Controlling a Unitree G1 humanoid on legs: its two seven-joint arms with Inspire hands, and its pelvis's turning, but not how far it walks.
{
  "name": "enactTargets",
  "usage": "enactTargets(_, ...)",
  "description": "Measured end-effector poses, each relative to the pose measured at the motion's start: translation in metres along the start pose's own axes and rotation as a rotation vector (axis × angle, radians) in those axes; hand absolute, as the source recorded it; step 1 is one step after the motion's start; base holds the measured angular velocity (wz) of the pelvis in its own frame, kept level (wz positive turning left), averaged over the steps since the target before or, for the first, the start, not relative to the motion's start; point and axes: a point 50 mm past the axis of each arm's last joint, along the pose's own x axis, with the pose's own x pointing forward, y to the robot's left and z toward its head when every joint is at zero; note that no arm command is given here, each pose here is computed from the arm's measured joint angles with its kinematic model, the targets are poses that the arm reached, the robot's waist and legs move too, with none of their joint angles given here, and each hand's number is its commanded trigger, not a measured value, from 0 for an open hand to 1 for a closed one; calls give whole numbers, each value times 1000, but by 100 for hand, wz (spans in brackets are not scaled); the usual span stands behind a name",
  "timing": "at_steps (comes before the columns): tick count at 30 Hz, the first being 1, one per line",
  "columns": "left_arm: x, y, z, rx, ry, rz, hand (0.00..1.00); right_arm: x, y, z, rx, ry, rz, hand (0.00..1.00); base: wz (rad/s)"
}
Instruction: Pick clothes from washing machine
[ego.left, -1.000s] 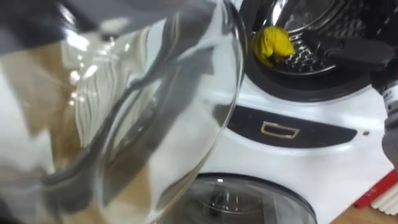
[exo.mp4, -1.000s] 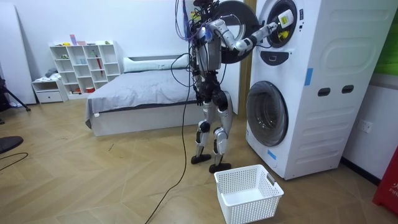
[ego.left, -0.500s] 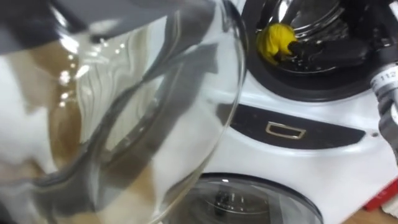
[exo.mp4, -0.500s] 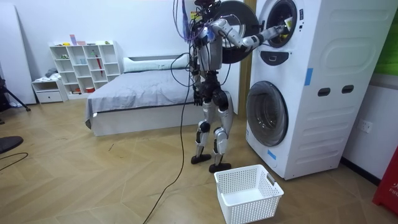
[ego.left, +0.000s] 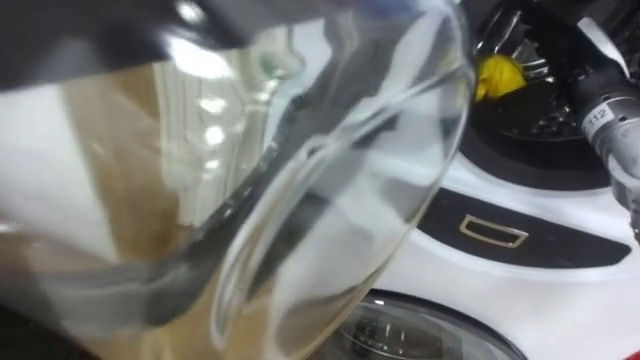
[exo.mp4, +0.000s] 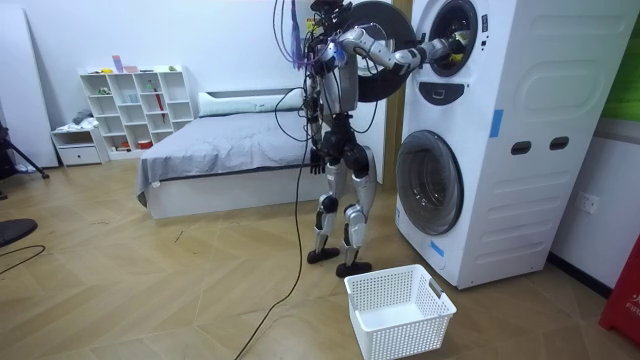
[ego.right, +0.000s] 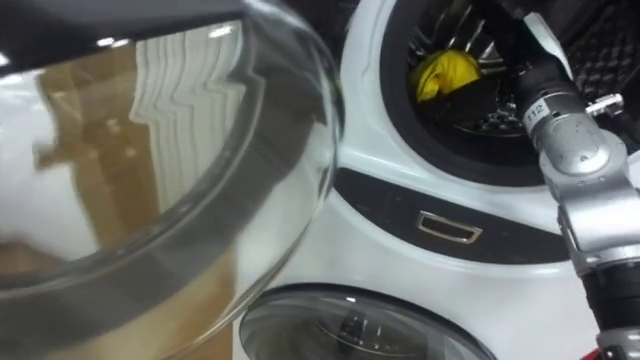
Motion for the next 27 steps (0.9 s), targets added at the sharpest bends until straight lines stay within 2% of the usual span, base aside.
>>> enactTargets(8,0,-1,2,-30,5,-39,0,9,-1,13,-82,9,42,0,1)
enactTargets(13,1,-1,8,-33,25,-39,0,15,-8,2,-71,93,37,0,9)
enactTargets(21,2,2,12,-44,50,-37,0,17,-6,-34,-21,295,145,0,6)
enactTargets(27,2,2,8,-59,82,-47,0,15,-5,-44,23,363,211,0,4)
